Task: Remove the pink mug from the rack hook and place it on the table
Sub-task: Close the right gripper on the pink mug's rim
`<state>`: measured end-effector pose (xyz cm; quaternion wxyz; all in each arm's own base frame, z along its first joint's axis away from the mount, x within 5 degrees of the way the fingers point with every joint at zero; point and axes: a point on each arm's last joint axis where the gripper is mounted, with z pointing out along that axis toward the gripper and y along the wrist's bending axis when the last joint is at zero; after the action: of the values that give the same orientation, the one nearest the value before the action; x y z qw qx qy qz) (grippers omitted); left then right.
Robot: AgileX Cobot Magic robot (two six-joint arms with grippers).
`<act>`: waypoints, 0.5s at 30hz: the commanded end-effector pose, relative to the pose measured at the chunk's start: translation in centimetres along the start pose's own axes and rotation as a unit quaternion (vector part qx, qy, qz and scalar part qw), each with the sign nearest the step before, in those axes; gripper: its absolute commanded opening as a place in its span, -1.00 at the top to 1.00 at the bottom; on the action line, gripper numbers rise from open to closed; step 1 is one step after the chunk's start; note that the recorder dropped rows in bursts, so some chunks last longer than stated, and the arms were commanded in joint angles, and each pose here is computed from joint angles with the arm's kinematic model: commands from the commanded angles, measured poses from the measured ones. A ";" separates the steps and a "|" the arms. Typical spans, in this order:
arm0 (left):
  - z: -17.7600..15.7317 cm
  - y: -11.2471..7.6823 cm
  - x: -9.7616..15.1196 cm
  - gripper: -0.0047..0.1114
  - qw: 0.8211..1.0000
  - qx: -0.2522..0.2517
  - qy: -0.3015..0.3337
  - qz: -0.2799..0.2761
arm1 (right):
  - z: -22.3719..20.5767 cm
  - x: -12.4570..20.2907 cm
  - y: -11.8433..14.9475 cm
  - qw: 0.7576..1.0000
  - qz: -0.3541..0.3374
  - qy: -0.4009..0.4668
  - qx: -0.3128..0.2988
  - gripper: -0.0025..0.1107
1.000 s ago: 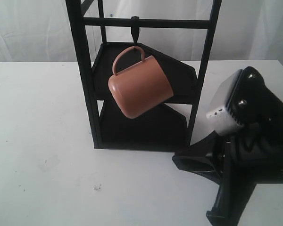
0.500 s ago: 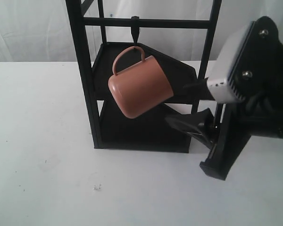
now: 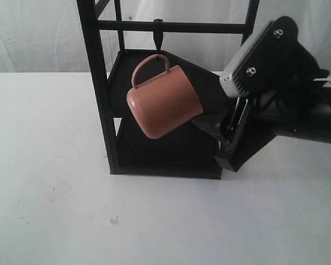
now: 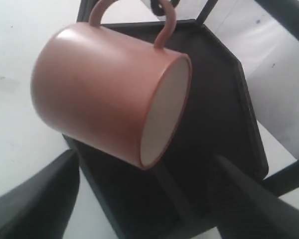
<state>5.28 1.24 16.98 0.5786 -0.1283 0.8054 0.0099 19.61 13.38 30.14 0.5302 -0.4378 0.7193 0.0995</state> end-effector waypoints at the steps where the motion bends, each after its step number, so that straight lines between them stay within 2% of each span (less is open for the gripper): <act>1: 0.0 0.0 0.1 0.92 1.000 0.003 -0.001 0.001 | 0.8 -1.0 0.2 0.998 0.046 -0.010 -0.039 -0.23; 8: 0.0 0.0 0.1 0.92 1.000 0.003 -0.001 0.001 | 2.6 -0.4 0.2 0.997 0.047 0.010 -0.055 -0.23; 11: 0.0 0.0 0.1 0.92 1.000 0.003 -0.001 0.001 | 3.2 -0.4 1.3 0.990 0.050 0.018 -0.127 -0.22; 15: 0.0 0.0 0.1 0.92 1.000 0.003 -0.001 0.001 | 3.0 -1.1 1.7 0.985 0.078 -0.009 -0.152 -0.20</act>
<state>5.28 1.24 16.98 0.5786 -0.1283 0.8054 0.0099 20.59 16.51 28.79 0.4503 -0.4595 0.7294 0.2327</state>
